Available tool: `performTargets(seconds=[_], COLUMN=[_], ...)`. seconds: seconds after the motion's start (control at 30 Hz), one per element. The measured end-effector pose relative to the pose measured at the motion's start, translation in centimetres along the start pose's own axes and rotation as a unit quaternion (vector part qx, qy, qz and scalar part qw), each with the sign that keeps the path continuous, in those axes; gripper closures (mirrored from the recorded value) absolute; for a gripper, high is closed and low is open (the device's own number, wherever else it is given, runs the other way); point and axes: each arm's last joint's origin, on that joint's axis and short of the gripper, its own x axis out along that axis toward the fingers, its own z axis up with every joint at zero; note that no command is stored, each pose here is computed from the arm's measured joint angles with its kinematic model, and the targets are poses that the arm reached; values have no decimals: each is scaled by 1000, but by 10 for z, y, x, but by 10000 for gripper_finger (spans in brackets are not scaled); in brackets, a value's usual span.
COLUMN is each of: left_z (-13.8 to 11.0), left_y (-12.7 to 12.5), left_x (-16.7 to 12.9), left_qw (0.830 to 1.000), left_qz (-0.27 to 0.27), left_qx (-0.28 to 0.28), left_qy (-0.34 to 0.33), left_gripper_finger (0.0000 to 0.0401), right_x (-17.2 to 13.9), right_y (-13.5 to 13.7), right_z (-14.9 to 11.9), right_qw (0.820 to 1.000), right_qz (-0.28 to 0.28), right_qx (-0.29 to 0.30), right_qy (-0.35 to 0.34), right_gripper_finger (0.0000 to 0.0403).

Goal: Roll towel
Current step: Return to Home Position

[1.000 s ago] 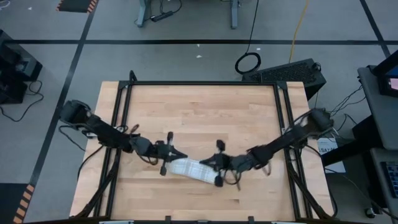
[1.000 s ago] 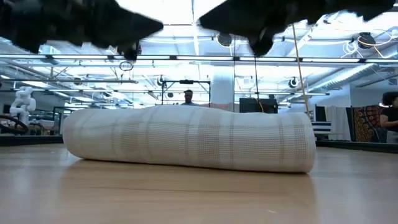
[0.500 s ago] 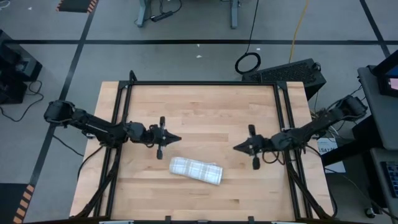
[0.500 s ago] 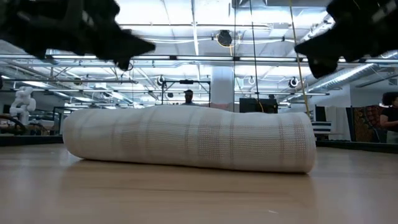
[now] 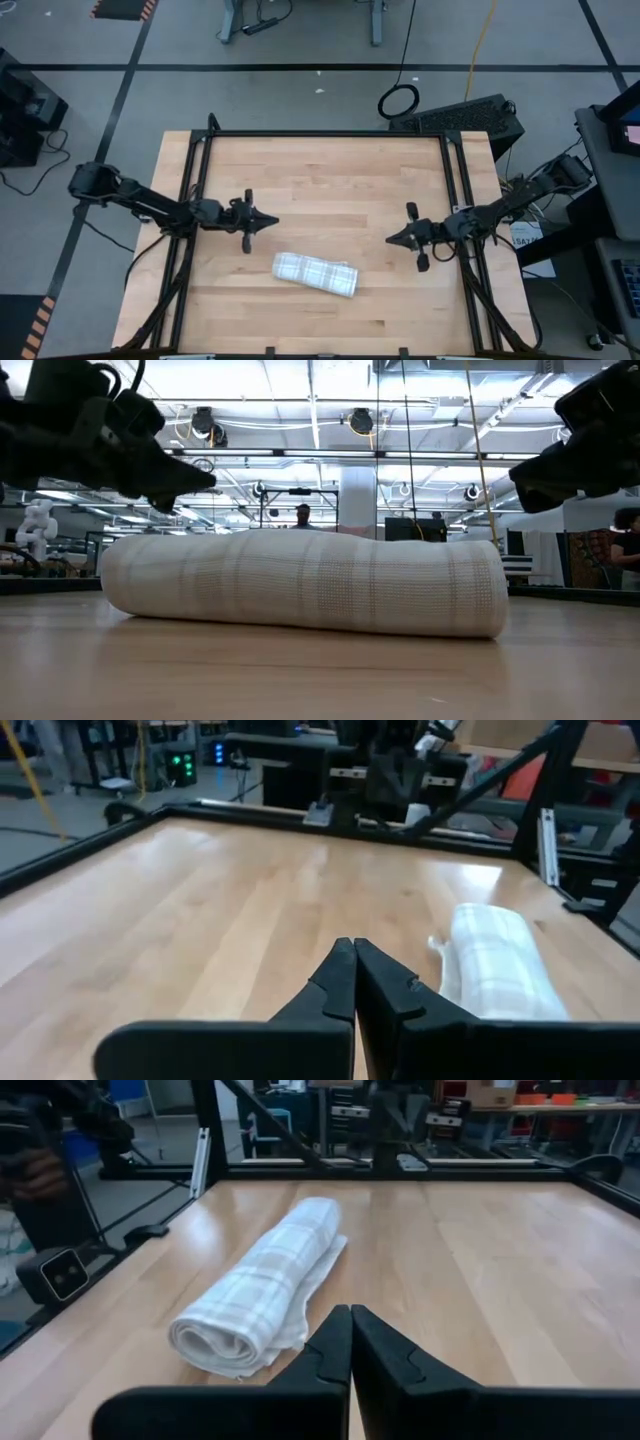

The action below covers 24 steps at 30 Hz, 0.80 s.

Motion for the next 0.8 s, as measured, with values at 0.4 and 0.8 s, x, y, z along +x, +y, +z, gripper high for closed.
performTargets(seconds=[0.4,0.8], left_z=[-4,3], left_y=[2,1], left_x=[-14,-29], left_qw=[1000,1000], left_qz=[-6,1], left_qx=[6,14], left_qy=[0,3], left_gripper_finger=[399,399], right_x=[-5,-19], right_y=[-1,-5], right_z=[2,10], right_qw=[1000,999], right_qz=[2,2], right_qx=[-14,-15], right_qy=[-15,-43], right_gripper_finger=[403,403])
